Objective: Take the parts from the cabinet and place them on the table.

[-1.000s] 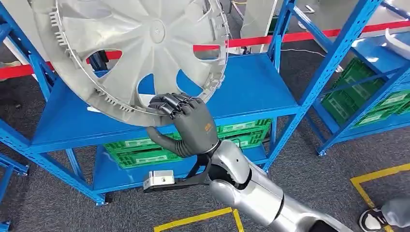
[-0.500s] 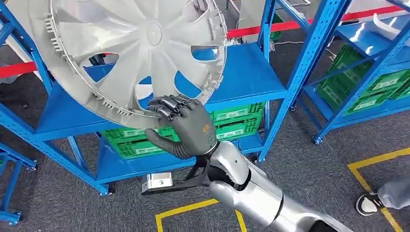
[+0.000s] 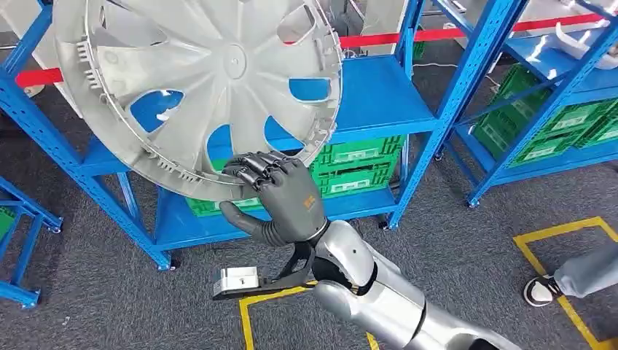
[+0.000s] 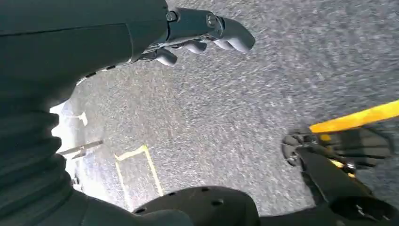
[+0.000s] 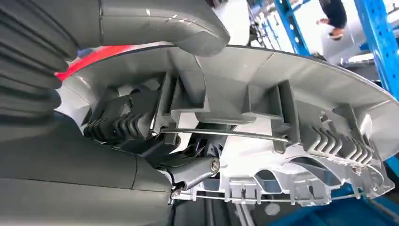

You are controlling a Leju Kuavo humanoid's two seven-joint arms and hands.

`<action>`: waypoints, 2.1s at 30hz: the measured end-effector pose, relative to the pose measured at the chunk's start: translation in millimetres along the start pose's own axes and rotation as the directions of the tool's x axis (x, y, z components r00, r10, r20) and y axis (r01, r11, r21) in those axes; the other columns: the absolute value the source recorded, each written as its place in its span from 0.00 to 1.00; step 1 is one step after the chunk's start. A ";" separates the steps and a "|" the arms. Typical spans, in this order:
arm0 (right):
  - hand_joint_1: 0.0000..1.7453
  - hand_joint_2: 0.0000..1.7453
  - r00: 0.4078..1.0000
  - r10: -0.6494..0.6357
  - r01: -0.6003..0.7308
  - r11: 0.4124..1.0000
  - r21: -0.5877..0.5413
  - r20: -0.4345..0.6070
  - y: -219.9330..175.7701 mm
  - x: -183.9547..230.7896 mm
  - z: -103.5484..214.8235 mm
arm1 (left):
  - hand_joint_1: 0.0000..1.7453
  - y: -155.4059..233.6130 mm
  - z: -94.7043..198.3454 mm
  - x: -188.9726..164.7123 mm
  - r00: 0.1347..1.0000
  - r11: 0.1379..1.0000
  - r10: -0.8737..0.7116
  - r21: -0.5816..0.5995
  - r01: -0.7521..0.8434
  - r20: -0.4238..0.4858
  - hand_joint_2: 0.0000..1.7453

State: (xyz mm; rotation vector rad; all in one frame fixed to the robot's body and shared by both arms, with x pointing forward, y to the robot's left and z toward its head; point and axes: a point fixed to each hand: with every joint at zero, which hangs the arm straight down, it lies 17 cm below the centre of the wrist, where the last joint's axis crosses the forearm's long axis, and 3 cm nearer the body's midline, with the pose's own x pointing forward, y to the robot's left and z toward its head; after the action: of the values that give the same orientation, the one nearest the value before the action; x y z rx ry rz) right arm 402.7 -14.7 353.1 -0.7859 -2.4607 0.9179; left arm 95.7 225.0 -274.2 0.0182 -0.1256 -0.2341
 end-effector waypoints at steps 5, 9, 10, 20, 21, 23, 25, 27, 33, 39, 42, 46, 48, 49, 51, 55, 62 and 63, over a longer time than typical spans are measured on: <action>1.00 1.00 1.000 -0.004 0.004 1.000 0.002 -0.003 1.6 1.1 2.4 | 0.00 -0.5 0.0 -1.1 1.000 1.000 0.000 -0.001 0.000 -0.001 1.00; 1.00 1.00 1.000 -0.006 0.006 1.000 -0.007 0.001 -0.7 3.5 0.8 | 0.00 1.7 -0.2 -1.7 1.000 1.000 -0.001 0.001 0.001 -0.001 1.00; 1.00 1.00 1.000 -0.006 0.006 1.000 -0.008 0.002 -0.9 3.7 0.9 | 0.00 4.2 -0.6 -5.6 1.000 1.000 -0.001 0.004 0.001 -0.007 1.00; 1.00 1.00 1.000 -0.013 0.013 1.000 -0.011 -0.002 -0.8 5.5 0.0 | 0.00 10.1 -1.2 -7.2 1.000 1.000 0.000 0.013 0.001 -0.009 1.00; 1.00 1.00 1.000 -0.015 0.015 1.000 -0.014 -0.004 -1.6 5.6 -0.6 | 0.00 10.0 -1.1 -6.1 1.000 1.000 -0.001 0.012 0.001 -0.007 1.00; 1.00 1.00 1.000 -0.017 0.016 1.000 -0.015 -0.003 -1.7 6.1 -0.6 | 0.00 9.0 -1.0 -4.9 1.000 1.000 -0.006 0.010 0.006 -0.005 1.00; 1.00 1.00 1.000 -0.017 0.017 1.000 -0.016 -0.001 -1.5 6.4 0.2 | 0.00 6.9 -1.0 -9.4 1.000 1.000 -0.010 0.006 0.011 -0.011 1.00; 1.00 1.00 1.000 -0.017 0.017 1.000 -0.022 -0.002 -2.6 6.0 0.2 | 0.00 8.2 -1.1 -11.4 1.000 1.000 -0.018 0.006 0.018 -0.013 1.00; 1.00 1.00 0.999 -0.042 0.041 0.998 -0.037 -0.022 -2.7 1.7 9.8 | 0.00 8.0 -1.1 -13.5 1.000 1.000 -0.028 -0.001 0.028 -0.010 1.00; 1.00 1.00 0.999 -0.045 0.043 0.998 -0.051 -0.022 -6.6 0.4 8.2 | 0.00 6.6 -1.0 -13.5 1.000 1.000 -0.028 -0.003 0.028 -0.009 1.00; 1.00 1.00 0.999 -0.049 0.048 0.997 -0.052 -0.024 -7.5 -0.5 6.4 | 0.00 7.0 -1.3 -20.2 1.000 1.000 -0.022 -0.002 0.022 -0.019 1.00; 1.00 1.00 0.998 -0.051 0.050 0.998 -0.049 -0.033 -6.1 -2.4 7.4 | 0.00 7.2 -1.5 -23.0 1.000 1.000 -0.020 0.001 0.020 -0.021 1.00; 1.00 1.00 0.998 -0.056 0.054 0.997 -0.046 -0.037 -4.7 -2.5 9.2 | 0.00 8.1 -1.6 -22.7 1.000 1.000 -0.019 0.006 0.019 -0.021 1.00; 1.00 1.00 0.998 -0.057 0.055 0.997 -0.046 -0.036 -4.5 -2.4 9.6 | 0.00 8.9 -1.7 -22.8 1.000 1.000 -0.019 0.009 0.019 -0.022 1.00; 1.00 1.00 0.998 -0.061 0.060 0.997 -0.047 -0.028 -4.8 -0.9 9.3 | 0.00 10.6 -1.8 -20.2 1.000 1.000 -0.013 0.015 0.013 -0.020 1.00; 1.00 1.00 0.998 -0.061 0.060 0.997 -0.049 -0.013 -6.1 -0.5 5.6 | 0.00 10.6 -1.9 -20.3 1.000 1.000 -0.005 0.020 0.005 -0.017 1.00; 1.00 1.00 0.998 -0.057 0.057 0.998 -0.039 -0.017 -2.2 -5.0 4.8 | 0.00 10.2 -1.8 -17.6 1.000 1.000 -0.003 0.021 0.003 -0.014 1.00; 1.00 1.00 0.998 -0.057 0.056 0.998 -0.037 -0.018 -1.6 -5.3 4.9 | 0.00 10.1 -1.8 -17.9 1.000 1.000 -0.002 0.020 0.002 -0.016 1.00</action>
State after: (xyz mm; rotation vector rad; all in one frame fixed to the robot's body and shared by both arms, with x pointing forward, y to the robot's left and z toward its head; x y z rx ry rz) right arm 403.5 -21.3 350.0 -0.7303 -2.4767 0.8433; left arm 81.0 239.0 -277.9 0.0402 -0.1122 -0.2346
